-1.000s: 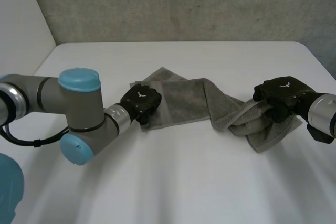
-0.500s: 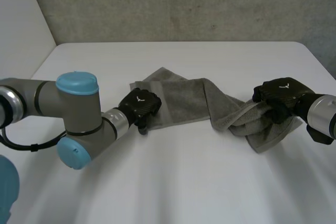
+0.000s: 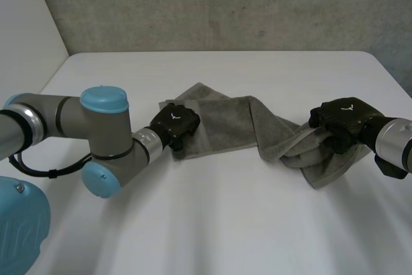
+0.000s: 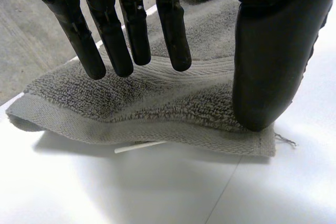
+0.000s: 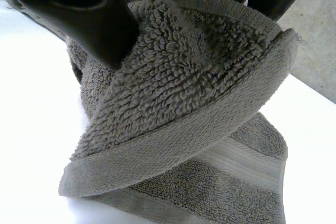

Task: Fold the towel.

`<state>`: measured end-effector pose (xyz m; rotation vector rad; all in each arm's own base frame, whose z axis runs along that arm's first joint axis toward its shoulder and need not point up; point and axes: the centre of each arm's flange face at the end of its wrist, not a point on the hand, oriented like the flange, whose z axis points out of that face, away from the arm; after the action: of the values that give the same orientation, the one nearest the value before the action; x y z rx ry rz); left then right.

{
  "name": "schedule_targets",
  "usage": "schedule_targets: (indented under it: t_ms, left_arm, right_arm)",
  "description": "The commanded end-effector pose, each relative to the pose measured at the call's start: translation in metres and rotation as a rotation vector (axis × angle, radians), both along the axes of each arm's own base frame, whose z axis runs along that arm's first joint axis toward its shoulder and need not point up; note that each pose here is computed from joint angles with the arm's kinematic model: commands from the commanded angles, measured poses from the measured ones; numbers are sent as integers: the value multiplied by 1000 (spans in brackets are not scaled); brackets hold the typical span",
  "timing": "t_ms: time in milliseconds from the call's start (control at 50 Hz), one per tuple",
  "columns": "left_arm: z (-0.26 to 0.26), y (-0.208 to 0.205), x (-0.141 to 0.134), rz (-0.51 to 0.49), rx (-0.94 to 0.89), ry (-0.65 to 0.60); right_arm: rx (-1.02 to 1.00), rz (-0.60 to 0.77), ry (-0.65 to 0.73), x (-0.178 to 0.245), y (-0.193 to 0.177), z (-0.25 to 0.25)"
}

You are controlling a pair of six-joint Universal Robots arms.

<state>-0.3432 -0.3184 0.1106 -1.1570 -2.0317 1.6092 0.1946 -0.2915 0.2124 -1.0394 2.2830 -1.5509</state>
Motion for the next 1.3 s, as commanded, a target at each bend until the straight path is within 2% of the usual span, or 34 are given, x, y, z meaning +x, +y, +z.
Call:
schedule_targets:
  t_ms: [20, 360, 460, 520, 560, 580, 620, 640, 660, 680, 740, 780, 820, 880, 920, 940, 960, 1000, 1020, 1060, 1100, 1180, 1260, 1280, 1300]
  left_arm:
    - [-7, -2, -1, 0, 7, -3]
    - [-5, 2, -1, -3, 50, -22]
    - [19, 8, 0, -14, 60, 2]
    - [49, 11, 2, -46, 41, 59]
    - [87, 9, 13, -37, -6, 123]
    - [87, 9, 13, -37, -7, 123]
    - [107, 6, 21, -15, -36, 154]
    - [125, 6, 28, 2, -58, 184]
    - [142, 7, 34, 16, -82, 214]
    - [142, 7, 34, 16, -82, 215]
    - [173, 11, 43, 34, -127, 276]
    - [205, 12, 62, 71, -174, 344]
    - [216, 12, 72, 95, -191, 376]
    - [226, 7, 85, 129, -221, 422]
    - [222, 3, 90, 144, -216, 434]
    - [216, -2, 96, 166, -203, 437]
    - [216, -2, 96, 166, -203, 437]
    - [190, -12, 99, 191, -148, 412]
    - [190, -12, 99, 191, -147, 412]
    - [160, -26, 98, 211, -83, 378]
    - [150, -33, 98, 217, -73, 360]
    - [146, -49, 98, 226, -105, 339]
    - [170, -75, 92, 214, -210, 375]
    - [170, -75, 92, 214, -211, 376]
    - [188, -83, 89, 210, -271, 404]
  right_arm:
    - [6, -1, 1, 0, -1, -2]
    - [5, -3, 1, 0, -2, -2]
    - [-15, -13, 1, -3, -6, 4]
    - [-37, -20, -10, -2, -9, 13]
    - [-83, -23, -22, -1, -12, 28]
    - [-84, -23, -22, -1, -12, 28]
    - [-217, -46, -56, -3, -9, 73]
    - [-218, -46, -56, -3, -9, 73]
    - [-286, -63, -89, -4, -7, 98]
    - [-287, -63, -89, -4, -6, 99]
    - [-454, -78, -192, -7, 4, 165]
    - [-482, -75, -214, -8, 8, 181]
    - [-490, -80, -222, -10, 9, 188]
    - [-447, -90, -203, -13, 6, 182]
    - [-373, -95, -175, -14, -3, 162]
    - [-276, -85, -124, -12, -15, 130]
    - [-275, -85, -123, -12, -15, 130]
    - [-163, -32, 43, -8, -22, 85]
    - [-163, -32, 44, -8, -22, 85]
    - [-115, 11, 197, -5, -20, 65]
    - [-101, -1, 229, -3, -24, 59]
    - [-152, -21, 231, 11, -35, 63]
    - [-363, -39, 106, 37, -58, 99]
    - [-364, -39, 106, 37, -58, 99]
    - [-465, -54, 32, 44, -69, 118]
